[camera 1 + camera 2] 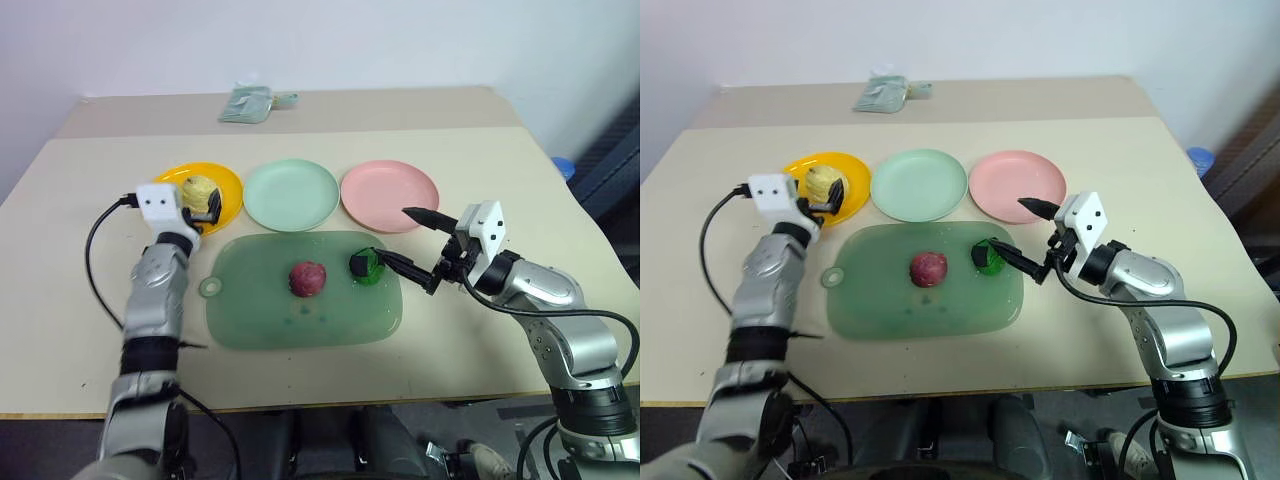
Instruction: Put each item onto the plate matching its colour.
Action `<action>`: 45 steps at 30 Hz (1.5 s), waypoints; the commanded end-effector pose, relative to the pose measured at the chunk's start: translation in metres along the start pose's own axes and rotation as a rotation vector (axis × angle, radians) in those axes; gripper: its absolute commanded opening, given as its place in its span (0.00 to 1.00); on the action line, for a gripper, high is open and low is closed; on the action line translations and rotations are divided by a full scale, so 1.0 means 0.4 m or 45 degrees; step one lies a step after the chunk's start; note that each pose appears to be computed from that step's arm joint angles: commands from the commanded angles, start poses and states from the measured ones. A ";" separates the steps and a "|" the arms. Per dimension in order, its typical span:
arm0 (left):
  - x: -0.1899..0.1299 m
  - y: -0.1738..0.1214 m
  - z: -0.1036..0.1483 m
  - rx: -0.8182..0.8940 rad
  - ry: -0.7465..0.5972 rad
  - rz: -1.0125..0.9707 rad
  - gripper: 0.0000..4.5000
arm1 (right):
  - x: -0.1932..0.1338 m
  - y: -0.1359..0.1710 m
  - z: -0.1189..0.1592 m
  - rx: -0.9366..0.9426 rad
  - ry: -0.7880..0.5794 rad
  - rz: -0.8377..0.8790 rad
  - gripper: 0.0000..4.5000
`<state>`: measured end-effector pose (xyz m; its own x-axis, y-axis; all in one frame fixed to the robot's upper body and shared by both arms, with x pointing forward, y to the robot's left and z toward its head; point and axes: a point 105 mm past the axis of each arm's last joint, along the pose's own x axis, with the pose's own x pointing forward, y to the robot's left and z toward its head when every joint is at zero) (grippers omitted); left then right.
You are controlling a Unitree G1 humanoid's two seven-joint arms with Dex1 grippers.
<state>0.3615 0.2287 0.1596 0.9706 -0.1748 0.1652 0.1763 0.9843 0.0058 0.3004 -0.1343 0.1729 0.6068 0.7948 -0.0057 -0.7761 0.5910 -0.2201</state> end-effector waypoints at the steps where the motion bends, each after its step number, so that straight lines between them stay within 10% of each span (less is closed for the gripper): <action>1: -0.074 -0.083 0.076 0.015 -0.079 -0.382 0.99 | 0.016 -0.001 -0.007 0.023 0.005 0.006 1.00; 20: -0.291 -0.126 0.102 0.168 0.157 -1.151 0.99 | 0.068 0.000 -0.152 0.171 0.179 0.048 1.00; 23: -0.298 -0.140 0.100 0.149 0.165 -1.177 1.00 | 0.073 -0.001 -0.142 0.178 0.158 0.049 0.71; 25: -0.300 -0.141 0.098 0.138 0.162 -1.169 1.00 | 0.074 -0.003 -0.137 0.163 0.149 0.040 0.50; 45: -0.220 -0.162 0.108 -0.008 -0.013 -0.489 1.00 | 0.423 -0.131 0.008 0.061 -0.075 -0.127 0.50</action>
<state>0.2618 0.1832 0.1751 0.8273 -0.5475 0.1257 0.5507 0.8346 0.0107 0.4382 -0.0342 0.1663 0.6620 0.7493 0.0140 -0.7418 0.6578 -0.1300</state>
